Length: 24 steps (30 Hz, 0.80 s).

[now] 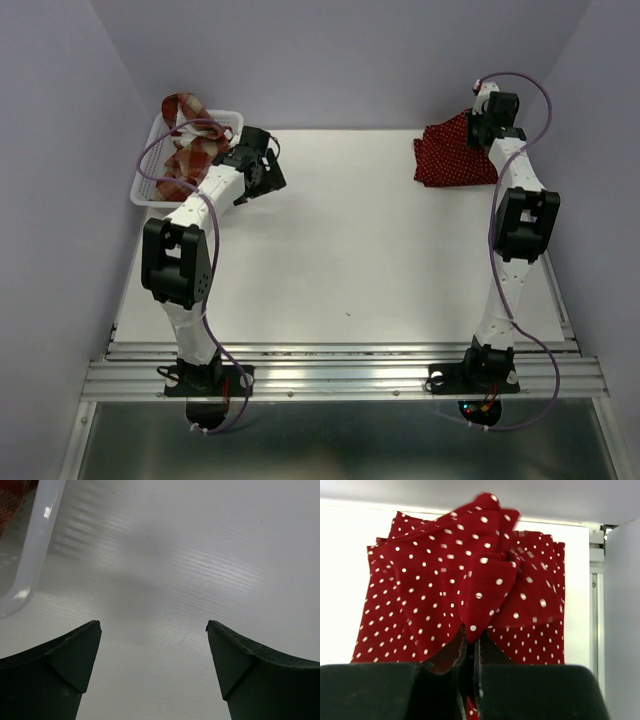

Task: Fold and stack the skirts
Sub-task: Neatly place the folded skirt to the corner

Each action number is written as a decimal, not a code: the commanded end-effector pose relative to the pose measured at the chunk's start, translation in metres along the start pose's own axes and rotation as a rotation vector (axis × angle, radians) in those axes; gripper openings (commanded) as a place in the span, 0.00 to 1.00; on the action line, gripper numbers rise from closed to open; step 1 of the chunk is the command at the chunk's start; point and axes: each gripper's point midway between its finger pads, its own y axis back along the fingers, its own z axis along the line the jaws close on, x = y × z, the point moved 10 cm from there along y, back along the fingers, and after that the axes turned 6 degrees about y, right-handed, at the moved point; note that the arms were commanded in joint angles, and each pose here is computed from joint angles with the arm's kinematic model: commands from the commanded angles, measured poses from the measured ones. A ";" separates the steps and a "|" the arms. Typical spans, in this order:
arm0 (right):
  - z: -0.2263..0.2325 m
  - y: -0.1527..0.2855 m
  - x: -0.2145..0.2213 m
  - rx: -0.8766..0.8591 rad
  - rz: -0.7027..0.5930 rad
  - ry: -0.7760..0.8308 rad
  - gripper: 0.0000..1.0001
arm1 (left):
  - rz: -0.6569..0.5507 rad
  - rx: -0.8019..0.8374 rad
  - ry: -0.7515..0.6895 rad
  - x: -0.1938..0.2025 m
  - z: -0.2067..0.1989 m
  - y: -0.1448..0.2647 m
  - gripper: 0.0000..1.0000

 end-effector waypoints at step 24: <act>-0.052 -0.068 0.012 0.083 -0.189 -0.003 0.11 | 0.018 -0.050 0.003 -0.010 -0.007 -0.012 0.99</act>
